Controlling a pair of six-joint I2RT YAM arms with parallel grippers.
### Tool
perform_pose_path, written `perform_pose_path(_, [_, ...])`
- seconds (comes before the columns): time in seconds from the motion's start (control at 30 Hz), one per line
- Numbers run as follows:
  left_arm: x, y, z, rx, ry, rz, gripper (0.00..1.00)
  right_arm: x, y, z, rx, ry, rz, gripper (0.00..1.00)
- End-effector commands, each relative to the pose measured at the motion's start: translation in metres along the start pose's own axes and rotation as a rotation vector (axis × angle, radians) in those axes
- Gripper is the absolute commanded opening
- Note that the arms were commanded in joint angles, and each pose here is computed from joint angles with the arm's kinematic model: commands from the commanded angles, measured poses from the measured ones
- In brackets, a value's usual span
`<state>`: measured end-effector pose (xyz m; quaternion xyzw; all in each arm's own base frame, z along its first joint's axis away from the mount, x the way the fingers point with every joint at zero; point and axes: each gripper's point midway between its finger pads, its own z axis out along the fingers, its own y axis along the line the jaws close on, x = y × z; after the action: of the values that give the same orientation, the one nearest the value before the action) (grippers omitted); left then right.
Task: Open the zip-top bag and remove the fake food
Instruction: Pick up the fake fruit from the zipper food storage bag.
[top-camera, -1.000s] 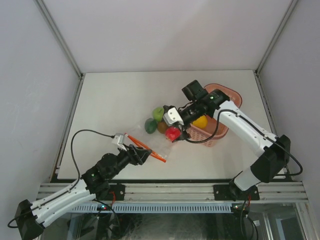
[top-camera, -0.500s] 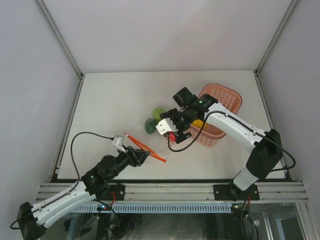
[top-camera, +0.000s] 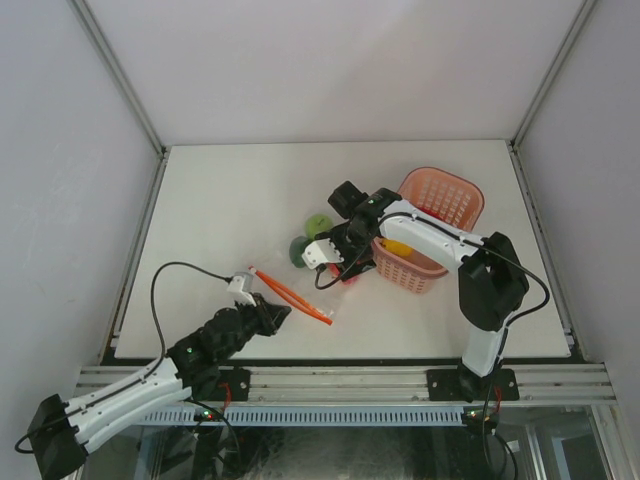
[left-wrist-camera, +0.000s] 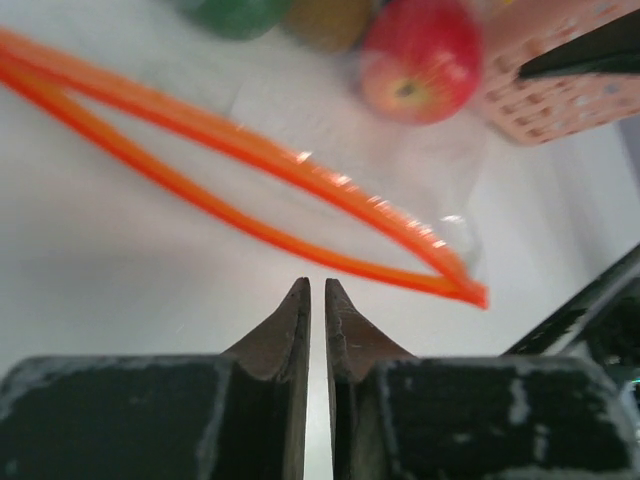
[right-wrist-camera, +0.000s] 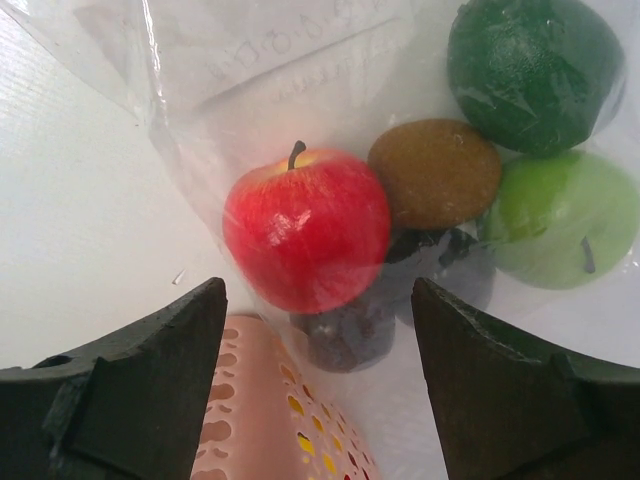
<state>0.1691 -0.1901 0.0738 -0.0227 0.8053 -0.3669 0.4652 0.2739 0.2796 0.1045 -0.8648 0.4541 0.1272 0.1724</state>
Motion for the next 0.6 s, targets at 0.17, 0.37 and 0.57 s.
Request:
perform_pose_path(0.17, [-0.002, 0.019, 0.005, -0.147, 0.03, 0.034, 0.06, -0.002, -0.02, -0.01, 0.059, 0.033, -0.049, 0.7])
perform_pose_path(0.37, [-0.024, 0.002, 0.012, -0.082, -0.073, 0.013, 0.05, 0.009, -0.018, -0.008, 0.045, 0.082, -0.062, 0.66])
perform_pose_path(0.57, [-0.038, -0.003, 0.016, -0.073, -0.116, 0.014, 0.05, 0.017, -0.014, -0.002, 0.019, 0.111, -0.067, 0.62])
